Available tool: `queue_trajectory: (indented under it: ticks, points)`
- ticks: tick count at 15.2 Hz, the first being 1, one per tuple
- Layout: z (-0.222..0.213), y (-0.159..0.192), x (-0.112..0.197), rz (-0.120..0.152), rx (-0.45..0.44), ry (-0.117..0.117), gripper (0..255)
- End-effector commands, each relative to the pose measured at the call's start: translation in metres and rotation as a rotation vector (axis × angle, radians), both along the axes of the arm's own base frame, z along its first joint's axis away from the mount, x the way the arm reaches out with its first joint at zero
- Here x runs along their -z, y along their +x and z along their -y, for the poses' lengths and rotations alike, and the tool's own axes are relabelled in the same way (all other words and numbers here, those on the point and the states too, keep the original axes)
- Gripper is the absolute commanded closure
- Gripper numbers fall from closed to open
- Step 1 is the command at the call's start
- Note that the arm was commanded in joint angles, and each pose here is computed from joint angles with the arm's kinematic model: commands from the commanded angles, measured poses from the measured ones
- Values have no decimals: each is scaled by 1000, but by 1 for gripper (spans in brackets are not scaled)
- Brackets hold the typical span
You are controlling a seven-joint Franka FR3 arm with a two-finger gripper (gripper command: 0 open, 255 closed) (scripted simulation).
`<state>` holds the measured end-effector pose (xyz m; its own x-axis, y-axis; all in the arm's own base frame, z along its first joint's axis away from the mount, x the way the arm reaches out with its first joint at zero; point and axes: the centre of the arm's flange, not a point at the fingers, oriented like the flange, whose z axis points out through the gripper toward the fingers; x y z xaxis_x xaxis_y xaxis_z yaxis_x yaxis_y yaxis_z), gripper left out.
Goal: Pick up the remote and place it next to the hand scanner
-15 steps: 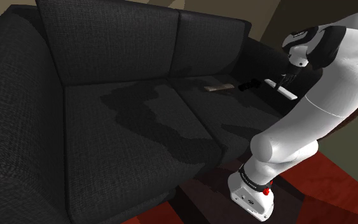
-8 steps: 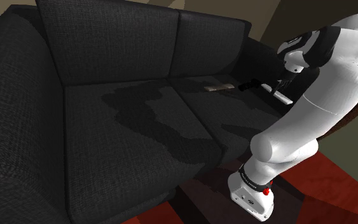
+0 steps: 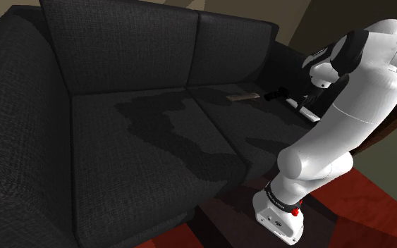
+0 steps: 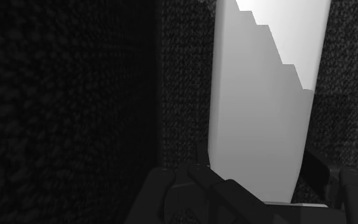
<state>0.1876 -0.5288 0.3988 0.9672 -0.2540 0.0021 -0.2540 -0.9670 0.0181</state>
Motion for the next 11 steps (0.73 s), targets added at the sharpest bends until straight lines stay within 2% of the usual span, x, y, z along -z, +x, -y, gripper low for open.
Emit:
queue_trajectory:
  ticks: [1,5,11]
  points:
    - [0,1,11,0,0,-1,255]
    - [0,1,35,0,0,-1,255]
    - [0,1,35,0,0,-1,255]
